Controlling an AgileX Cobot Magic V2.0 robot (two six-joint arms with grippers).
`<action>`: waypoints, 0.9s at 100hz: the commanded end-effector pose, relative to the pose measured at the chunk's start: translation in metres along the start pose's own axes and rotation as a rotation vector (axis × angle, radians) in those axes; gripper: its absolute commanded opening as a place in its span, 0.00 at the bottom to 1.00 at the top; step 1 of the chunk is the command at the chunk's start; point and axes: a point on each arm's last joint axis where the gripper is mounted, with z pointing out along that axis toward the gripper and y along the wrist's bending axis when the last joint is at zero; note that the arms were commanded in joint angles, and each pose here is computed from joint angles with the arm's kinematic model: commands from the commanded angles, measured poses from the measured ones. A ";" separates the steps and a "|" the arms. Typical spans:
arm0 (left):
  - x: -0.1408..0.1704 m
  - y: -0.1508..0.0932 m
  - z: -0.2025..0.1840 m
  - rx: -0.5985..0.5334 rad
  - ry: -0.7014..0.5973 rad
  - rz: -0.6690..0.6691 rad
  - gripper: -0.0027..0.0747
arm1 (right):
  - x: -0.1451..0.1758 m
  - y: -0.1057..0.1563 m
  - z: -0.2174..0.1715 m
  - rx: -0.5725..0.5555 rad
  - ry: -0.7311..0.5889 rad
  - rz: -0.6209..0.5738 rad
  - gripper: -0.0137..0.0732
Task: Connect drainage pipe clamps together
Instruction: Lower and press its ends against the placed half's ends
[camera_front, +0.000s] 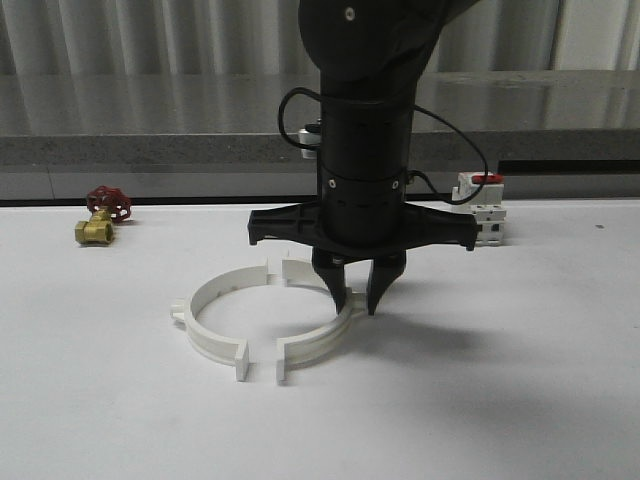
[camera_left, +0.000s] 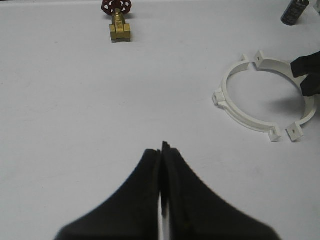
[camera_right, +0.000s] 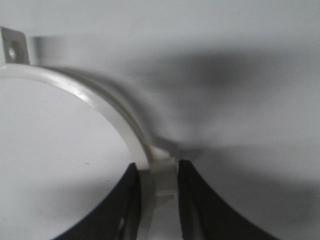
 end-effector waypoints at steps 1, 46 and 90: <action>-0.013 -0.002 -0.004 0.020 -0.093 -0.007 0.01 | -0.014 0.007 -0.030 -0.090 -0.086 0.012 0.12; -0.013 -0.002 -0.004 0.020 -0.093 -0.007 0.01 | -0.014 0.011 -0.025 -0.125 -0.090 0.024 0.12; -0.013 -0.002 -0.004 0.020 -0.093 -0.007 0.01 | -0.014 0.014 -0.023 -0.146 -0.089 0.036 0.12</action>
